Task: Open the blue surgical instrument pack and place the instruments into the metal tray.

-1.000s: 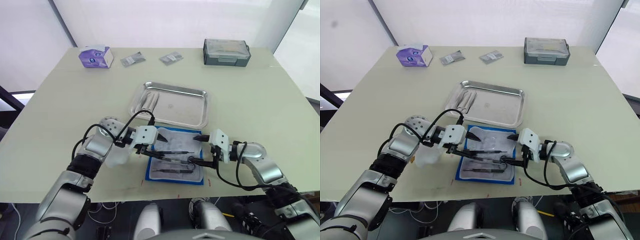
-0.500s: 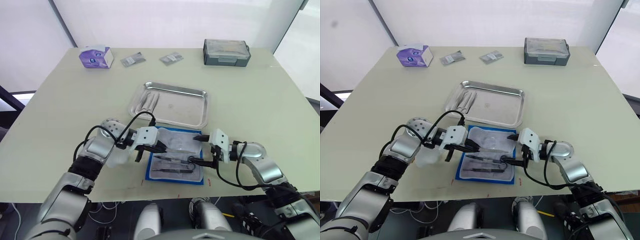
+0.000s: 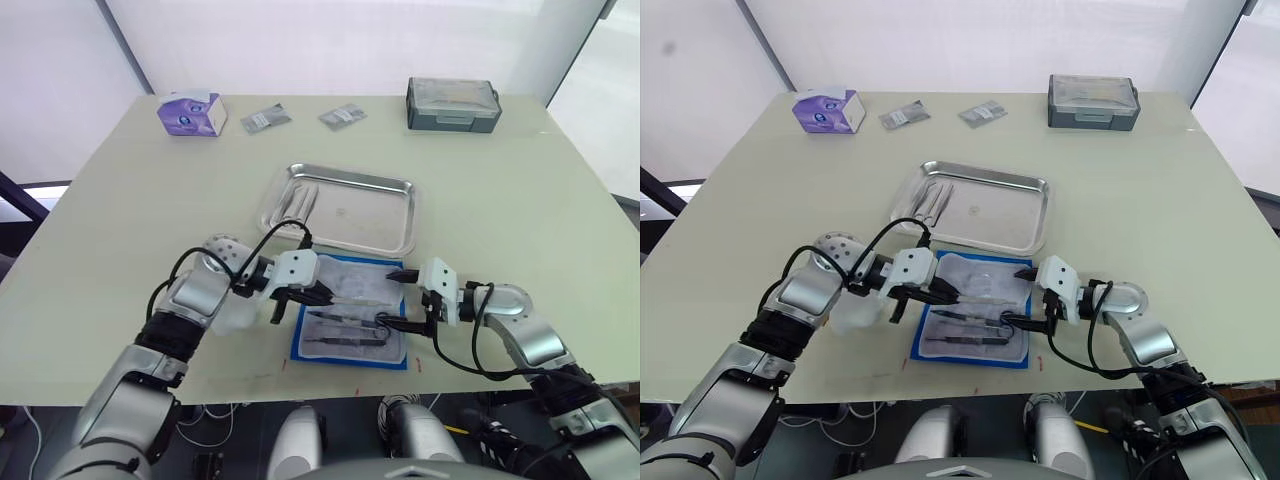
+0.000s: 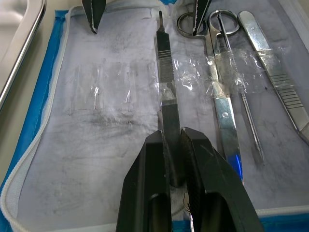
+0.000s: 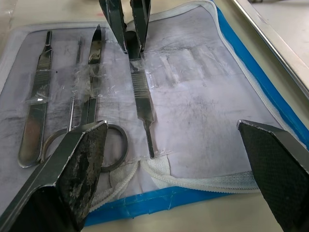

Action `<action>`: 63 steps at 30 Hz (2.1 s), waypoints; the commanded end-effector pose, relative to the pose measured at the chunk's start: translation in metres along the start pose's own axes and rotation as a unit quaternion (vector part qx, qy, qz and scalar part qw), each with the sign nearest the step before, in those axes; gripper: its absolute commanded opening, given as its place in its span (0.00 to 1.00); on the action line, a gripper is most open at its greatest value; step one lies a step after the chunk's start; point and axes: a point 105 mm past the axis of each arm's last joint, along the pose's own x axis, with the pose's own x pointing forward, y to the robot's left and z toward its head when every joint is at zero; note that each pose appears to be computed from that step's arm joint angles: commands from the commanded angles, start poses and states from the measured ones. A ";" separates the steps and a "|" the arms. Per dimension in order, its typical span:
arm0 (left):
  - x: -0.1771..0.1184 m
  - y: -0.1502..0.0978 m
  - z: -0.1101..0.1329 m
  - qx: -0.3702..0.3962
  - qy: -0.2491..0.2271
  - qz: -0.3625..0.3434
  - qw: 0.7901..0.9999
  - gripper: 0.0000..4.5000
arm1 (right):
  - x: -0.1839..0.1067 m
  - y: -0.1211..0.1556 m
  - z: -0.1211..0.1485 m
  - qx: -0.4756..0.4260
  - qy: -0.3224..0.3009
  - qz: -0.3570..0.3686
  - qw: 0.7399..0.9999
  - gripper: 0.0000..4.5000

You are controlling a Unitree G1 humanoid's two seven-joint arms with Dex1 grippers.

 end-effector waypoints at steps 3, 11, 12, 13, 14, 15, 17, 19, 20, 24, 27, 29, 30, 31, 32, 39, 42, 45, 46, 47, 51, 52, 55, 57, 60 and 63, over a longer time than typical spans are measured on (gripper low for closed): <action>-0.017 0.010 0.019 0.010 0.019 0.018 1.000 0.01 | 0.002 0.019 -0.049 0.049 0.087 0.023 0.995 1.00; -0.021 0.009 0.026 0.003 0.028 0.016 0.999 0.01 | 0.002 0.021 -0.049 0.049 0.087 0.025 0.995 1.00; -0.022 0.008 0.026 0.003 0.029 0.016 0.999 0.01 | 0.003 0.021 -0.049 0.049 0.087 0.025 0.995 1.00; -0.023 0.008 0.026 0.002 0.030 0.016 0.999 0.01 | 0.003 0.021 -0.049 0.049 0.087 0.026 0.995 1.00; -0.024 0.008 0.027 0.002 0.031 0.017 0.999 0.01 | 0.003 0.021 -0.049 0.049 0.087 0.026 0.995 1.00; -0.025 0.008 0.027 0.002 0.032 0.017 0.999 0.01 | 0.003 0.021 -0.049 0.050 0.087 0.026 0.995 1.00; -0.028 0.008 0.026 0.001 0.035 0.018 0.999 0.01 | 0.003 0.021 -0.049 0.050 0.087 0.027 0.995 1.00; -0.032 0.009 0.025 0.002 0.040 0.020 0.999 0.01 | 0.003 0.021 -0.050 0.050 0.087 0.027 0.995 1.00; -0.034 0.009 0.025 0.001 0.042 0.022 0.999 0.01 | 0.003 0.021 -0.050 0.051 0.087 0.026 0.995 1.00; -0.039 0.008 0.023 0.000 0.047 0.024 0.999 0.01 | 0.004 0.022 -0.050 0.051 0.087 0.028 0.995 1.00; -0.047 0.008 0.020 -0.001 0.052 0.031 0.998 0.01 | 0.004 0.023 -0.050 0.052 0.087 0.030 0.994 1.00; -0.051 0.007 0.019 0.003 0.049 0.033 0.998 0.01 | 0.004 0.024 -0.051 0.052 0.087 0.031 0.994 1.00; -0.054 0.006 0.018 0.004 0.050 0.033 0.998 0.01 | 0.005 0.023 -0.051 0.052 0.087 0.032 0.994 1.00; -0.057 0.005 0.017 0.005 0.051 0.034 0.998 0.01 | 0.005 0.023 -0.050 0.051 0.086 0.032 0.994 1.00; -0.060 0.005 0.015 0.003 0.054 0.036 0.998 0.01 | 0.006 0.023 -0.050 0.051 0.086 0.032 0.994 1.00; -0.076 0.004 0.012 -0.001 0.061 0.047 0.997 0.01 | 0.006 0.023 -0.051 0.048 0.089 0.036 0.994 1.00; -0.081 0.001 0.010 -0.004 0.064 0.048 0.997 0.01 | 0.007 0.023 -0.051 0.048 0.089 0.038 0.994 1.00; -0.088 0.000 0.010 -0.009 0.067 0.051 0.996 0.01 | 0.007 0.023 -0.051 0.047 0.089 0.038 0.994 1.00; -0.090 -0.001 0.010 -0.010 0.067 0.052 0.996 0.01 | 0.007 0.022 -0.051 0.047 0.089 0.038 0.994 1.00; -0.094 -0.001 0.010 -0.013 0.067 0.055 0.996 0.01 | 0.007 0.022 -0.051 0.046 0.089 0.038 0.994 1.00; -0.109 -0.006 0.012 -0.026 0.068 0.060 0.995 0.01 | 0.006 0.021 -0.051 0.045 0.090 0.039 0.994 1.00; -0.113 -0.009 0.011 -0.026 0.073 0.058 0.995 0.01 | 0.006 0.021 -0.052 0.046 0.090 0.039 0.994 1.00; -0.120 -0.013 0.012 -0.030 0.071 0.061 0.995 0.01 | 0.006 0.021 -0.052 0.046 0.090 0.039 0.994 1.00; -0.125 -0.015 0.014 -0.034 0.069 0.066 0.995 0.01 | 0.006 0.021 -0.051 0.045 0.090 0.039 0.994 1.00; -0.130 -0.008 0.020 -0.044 0.047 0.096 0.993 0.01 | 0.006 0.021 -0.051 0.045 0.090 0.040 0.994 1.00; -0.128 0.006 0.029 -0.057 0.018 0.147 0.987 0.01 | 0.006 0.021 -0.051 0.044 0.090 0.041 0.994 1.00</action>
